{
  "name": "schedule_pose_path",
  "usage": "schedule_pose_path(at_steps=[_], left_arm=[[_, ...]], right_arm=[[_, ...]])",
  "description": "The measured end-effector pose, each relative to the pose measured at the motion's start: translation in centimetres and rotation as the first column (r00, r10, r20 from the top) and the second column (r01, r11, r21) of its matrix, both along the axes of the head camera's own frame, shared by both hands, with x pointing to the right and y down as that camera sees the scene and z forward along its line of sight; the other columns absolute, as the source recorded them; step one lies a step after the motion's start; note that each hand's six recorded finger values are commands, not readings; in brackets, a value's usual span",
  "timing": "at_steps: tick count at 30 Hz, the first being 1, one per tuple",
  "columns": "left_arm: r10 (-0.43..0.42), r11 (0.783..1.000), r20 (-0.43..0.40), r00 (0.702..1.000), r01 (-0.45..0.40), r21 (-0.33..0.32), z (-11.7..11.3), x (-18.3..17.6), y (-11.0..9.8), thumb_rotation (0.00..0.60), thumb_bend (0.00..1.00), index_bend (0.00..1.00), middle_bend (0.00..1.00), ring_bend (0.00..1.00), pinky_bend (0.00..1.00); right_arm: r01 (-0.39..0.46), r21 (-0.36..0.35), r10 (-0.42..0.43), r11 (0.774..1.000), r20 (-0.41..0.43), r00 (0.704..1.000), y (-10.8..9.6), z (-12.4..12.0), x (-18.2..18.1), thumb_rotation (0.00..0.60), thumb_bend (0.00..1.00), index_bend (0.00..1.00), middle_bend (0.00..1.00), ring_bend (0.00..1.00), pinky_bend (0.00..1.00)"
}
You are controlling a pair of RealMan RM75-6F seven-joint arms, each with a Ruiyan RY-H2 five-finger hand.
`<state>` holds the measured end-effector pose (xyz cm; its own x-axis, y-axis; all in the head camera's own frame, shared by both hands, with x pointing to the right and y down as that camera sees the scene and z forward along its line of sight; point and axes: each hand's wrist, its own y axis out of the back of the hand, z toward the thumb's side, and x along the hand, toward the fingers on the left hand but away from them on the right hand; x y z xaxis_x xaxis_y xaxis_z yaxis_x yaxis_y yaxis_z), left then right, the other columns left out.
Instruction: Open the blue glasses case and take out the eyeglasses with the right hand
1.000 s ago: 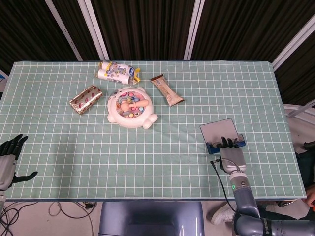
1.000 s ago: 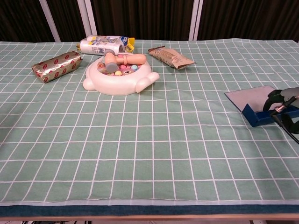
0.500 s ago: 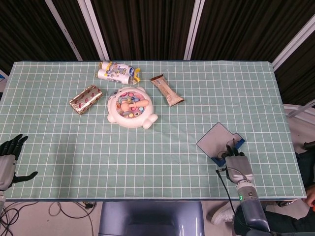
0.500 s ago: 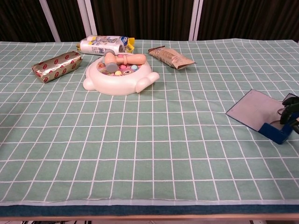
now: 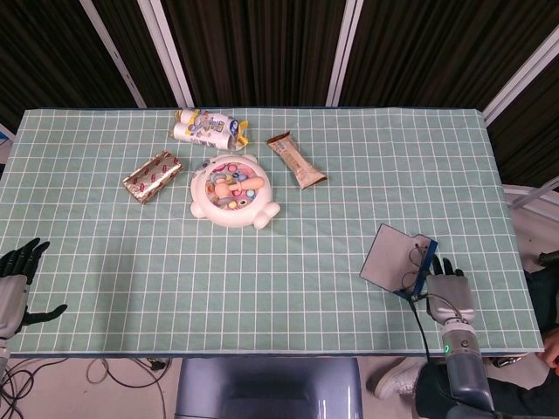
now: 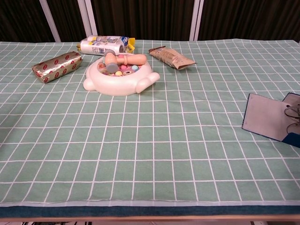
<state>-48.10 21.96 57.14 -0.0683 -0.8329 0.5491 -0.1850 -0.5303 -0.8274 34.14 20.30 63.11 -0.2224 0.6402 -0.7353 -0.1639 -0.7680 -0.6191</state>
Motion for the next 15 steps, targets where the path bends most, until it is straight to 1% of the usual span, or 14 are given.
schedule_pose_path(at_steps=[3, 6, 8, 11, 15], left_arm=[[0.0, 1.0, 0.0, 1.0, 0.0, -0.001, 0.0, 0.0, 0.0, 0.6, 0.06, 0.0, 0.0, 0.0, 0.0], [0.0, 1.0, 0.002, 1.0, 0.0, -0.001, 0.0, 0.0, 0.0, 0.6, 0.06, 0.0, 0.0, 0.0, 0.0], [-0.002, 1.0, 0.003, 1.0, 0.002, 0.0, 0.0, -0.1, 0.0, 0.6, 0.06, 0.0, 0.0, 0.0, 0.0], [-0.002, 1.0, 0.004, 1.0, 0.002, -0.001, 0.0, -0.1, 0.0, 0.6, 0.06, 0.0, 0.0, 0.0, 0.0], [-0.004, 1.0, 0.005, 1.0, 0.004, -0.003, 0.0, -0.1, 0.0, 0.6, 0.06, 0.0, 0.0, 0.0, 0.0]], right_arm=[[-0.02, 0.019, 0.019, 1.0, 0.032, 0.999, -0.5, -0.5, -0.4, 0.6, 0.82, 0.17, 0.0, 0.0, 0.2], [-0.031, 0.052, 0.028, 0.998, 0.052, 0.998, -1.5, -1.0, -0.7, 0.6, 0.82, 0.14, 0.0, 0.0, 0.2], [-0.04, 0.054, 0.038, 0.998, 0.051, 0.998, -1.9, -1.0, -0.6, 0.6, 0.8, 0.14, 0.0, 0.0, 0.2], [-0.069, 0.044, 0.068, 0.997, 0.024, 0.997, -2.7, -0.8, 0.2, 0.6, 0.77, 0.14, 0.0, 0.0, 0.2], [-0.13, 0.006, 0.13, 0.992, -0.055, 0.99, -3.7, -0.2, 2.2, 0.6, 0.75, 0.14, 0.0, 0.0, 0.2]])
